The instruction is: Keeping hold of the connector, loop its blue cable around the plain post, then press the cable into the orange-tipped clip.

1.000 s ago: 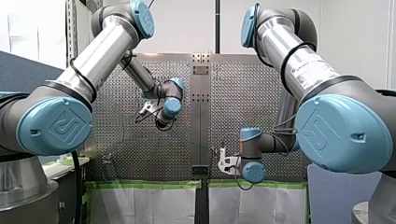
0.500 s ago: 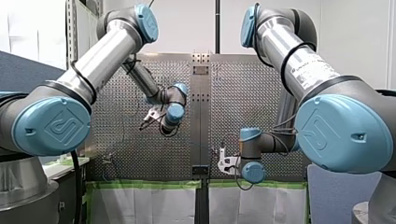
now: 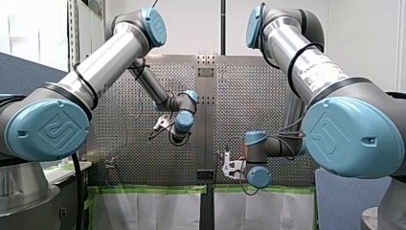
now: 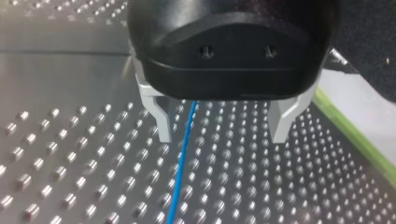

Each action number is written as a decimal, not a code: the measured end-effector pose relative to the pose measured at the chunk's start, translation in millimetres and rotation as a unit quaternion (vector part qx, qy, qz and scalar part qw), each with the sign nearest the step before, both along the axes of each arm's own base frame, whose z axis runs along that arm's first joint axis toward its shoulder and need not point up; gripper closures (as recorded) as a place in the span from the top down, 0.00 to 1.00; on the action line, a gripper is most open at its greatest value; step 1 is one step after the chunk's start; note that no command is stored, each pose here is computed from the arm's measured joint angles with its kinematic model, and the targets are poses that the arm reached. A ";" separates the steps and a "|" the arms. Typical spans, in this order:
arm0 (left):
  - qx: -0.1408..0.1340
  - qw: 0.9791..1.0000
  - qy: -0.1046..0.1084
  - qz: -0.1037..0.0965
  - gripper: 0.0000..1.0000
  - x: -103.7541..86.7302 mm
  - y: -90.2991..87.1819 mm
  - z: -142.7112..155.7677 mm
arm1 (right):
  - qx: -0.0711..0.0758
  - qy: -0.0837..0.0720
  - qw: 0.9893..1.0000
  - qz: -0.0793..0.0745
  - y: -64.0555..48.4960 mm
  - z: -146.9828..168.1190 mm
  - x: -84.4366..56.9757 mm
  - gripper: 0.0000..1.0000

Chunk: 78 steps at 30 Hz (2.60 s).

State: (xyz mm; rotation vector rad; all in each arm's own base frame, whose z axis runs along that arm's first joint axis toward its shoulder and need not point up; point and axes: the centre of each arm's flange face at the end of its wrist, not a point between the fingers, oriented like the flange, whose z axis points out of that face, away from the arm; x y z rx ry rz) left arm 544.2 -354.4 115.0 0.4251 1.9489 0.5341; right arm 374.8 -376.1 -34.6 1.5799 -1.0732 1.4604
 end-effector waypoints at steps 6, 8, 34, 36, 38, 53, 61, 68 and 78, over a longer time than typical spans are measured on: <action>0.002 1.000 0.018 -0.011 1.00 -7.8 -10.5 -33.8 | -0.001 0.000 1.000 0.001 0.7 0.2 1.1 0.00; -0.004 1.000 0.019 -0.017 1.00 -11.0 -16.5 -44.3 | -0.001 0.000 1.000 0.002 1.3 0.2 1.8 0.00; -0.051 0.993 0.053 -0.088 1.00 -55.4 -71.0 -88.8 | -0.001 0.000 1.000 0.008 5.4 0.2 6.0 0.00; -0.057 0.992 0.058 -0.095 1.00 -59.8 -74.1 -97.4 | -0.001 0.000 1.000 0.008 5.8 0.2 6.3 0.00; -0.069 0.991 0.058 -0.102 1.00 -62.2 -78.3 -101.7 | -0.001 0.000 1.000 0.008 6.0 0.2 6.4 0.00; -0.151 0.981 0.070 -0.101 1.00 -63.3 -83.7 -103.1 | -0.001 0.000 1.000 0.009 6.1 0.2 6.6 0.00; -0.149 0.985 0.057 -0.067 1.00 -73.2 -75.7 -78.8 | -0.001 0.001 1.000 0.008 6.0 0.0 6.3 0.00; -0.149 0.987 0.021 -0.056 1.00 -86.6 -69.1 -55.5 | -0.004 0.000 1.000 0.006 4.8 0.7 6.2 0.00; -0.129 0.984 0.001 -0.123 1.00 -113.9 -99.8 -55.0 | -0.005 0.000 1.000 0.008 5.2 0.7 7.0 0.00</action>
